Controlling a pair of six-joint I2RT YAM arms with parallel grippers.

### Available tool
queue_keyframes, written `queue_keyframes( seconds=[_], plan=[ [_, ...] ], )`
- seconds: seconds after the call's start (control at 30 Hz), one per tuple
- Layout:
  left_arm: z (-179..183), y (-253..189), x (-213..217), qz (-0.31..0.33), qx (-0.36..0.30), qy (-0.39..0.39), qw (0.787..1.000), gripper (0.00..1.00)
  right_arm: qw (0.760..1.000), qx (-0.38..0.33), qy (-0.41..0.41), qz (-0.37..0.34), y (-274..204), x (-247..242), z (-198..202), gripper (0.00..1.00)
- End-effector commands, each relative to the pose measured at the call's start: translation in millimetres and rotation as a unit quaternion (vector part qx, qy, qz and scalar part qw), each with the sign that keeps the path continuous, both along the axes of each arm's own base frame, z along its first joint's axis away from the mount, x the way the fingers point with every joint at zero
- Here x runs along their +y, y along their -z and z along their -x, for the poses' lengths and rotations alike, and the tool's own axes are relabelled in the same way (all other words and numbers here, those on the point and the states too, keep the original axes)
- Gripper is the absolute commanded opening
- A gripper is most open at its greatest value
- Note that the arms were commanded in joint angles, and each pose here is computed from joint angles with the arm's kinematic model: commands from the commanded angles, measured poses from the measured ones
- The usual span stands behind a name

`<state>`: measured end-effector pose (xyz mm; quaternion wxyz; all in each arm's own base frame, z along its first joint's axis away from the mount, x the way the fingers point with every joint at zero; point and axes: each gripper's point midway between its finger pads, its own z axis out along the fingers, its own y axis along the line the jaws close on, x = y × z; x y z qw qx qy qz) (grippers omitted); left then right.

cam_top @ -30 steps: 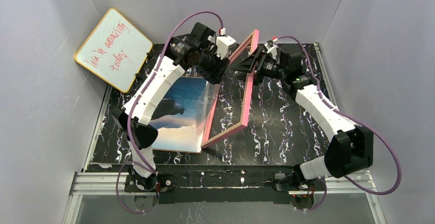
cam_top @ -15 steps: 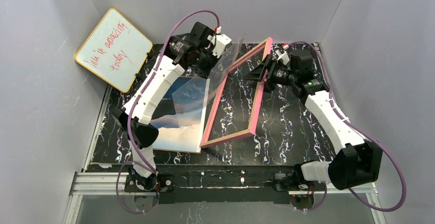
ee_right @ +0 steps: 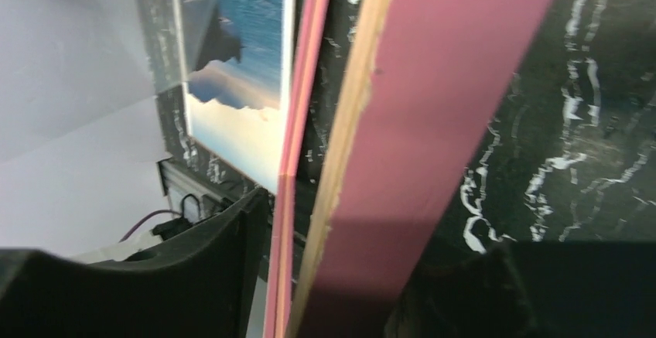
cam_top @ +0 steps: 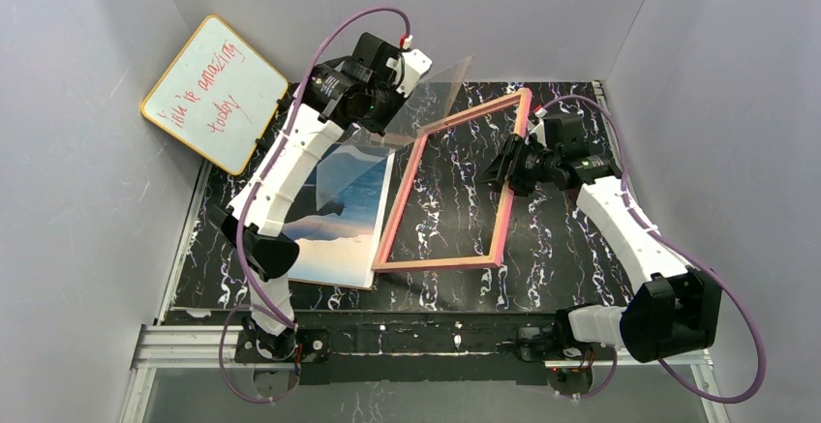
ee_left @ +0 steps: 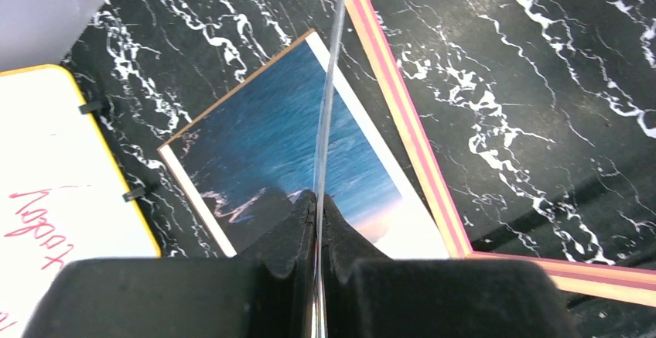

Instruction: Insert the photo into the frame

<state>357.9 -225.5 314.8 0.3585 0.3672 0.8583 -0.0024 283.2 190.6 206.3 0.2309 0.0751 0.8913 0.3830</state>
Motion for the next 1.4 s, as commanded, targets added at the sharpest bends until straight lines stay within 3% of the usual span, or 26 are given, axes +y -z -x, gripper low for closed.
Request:
queue_keyframes(
  seconds=[0.0,0.3,0.53,0.87,1.0,1.07,1.23,1.37],
  plan=[
    [-8,-50,10,0.015,-0.087,-0.005,0.996,0.00,0.996,-0.001,0.008,0.085,28,-24,3,0.52],
    [-16,-73,21,0.013,-0.141,-0.024,0.990,0.00,0.975,0.049,0.014,0.216,98,-60,-3,0.37],
    [-12,-76,28,0.001,-0.148,-0.024,0.989,0.00,0.933,0.085,0.027,0.348,133,-100,-22,0.32],
    [-4,-69,36,-0.008,-0.140,-0.023,0.990,0.00,0.903,0.133,0.022,0.407,182,-117,-30,0.33],
    [0,-56,35,-0.008,-0.121,-0.022,0.992,0.00,0.904,0.145,0.031,0.400,190,-115,-26,0.44],
    [1,-50,34,-0.011,-0.113,-0.022,0.993,0.00,0.905,0.145,0.044,0.396,188,-115,-27,0.65],
    [-3,-37,30,-0.013,-0.098,-0.027,0.995,0.00,0.915,0.122,0.077,0.376,160,-110,-39,0.89],
    [-5,-27,26,-0.009,-0.086,-0.036,0.996,0.00,0.933,0.089,0.104,0.332,114,-100,-52,0.94]
  ],
)
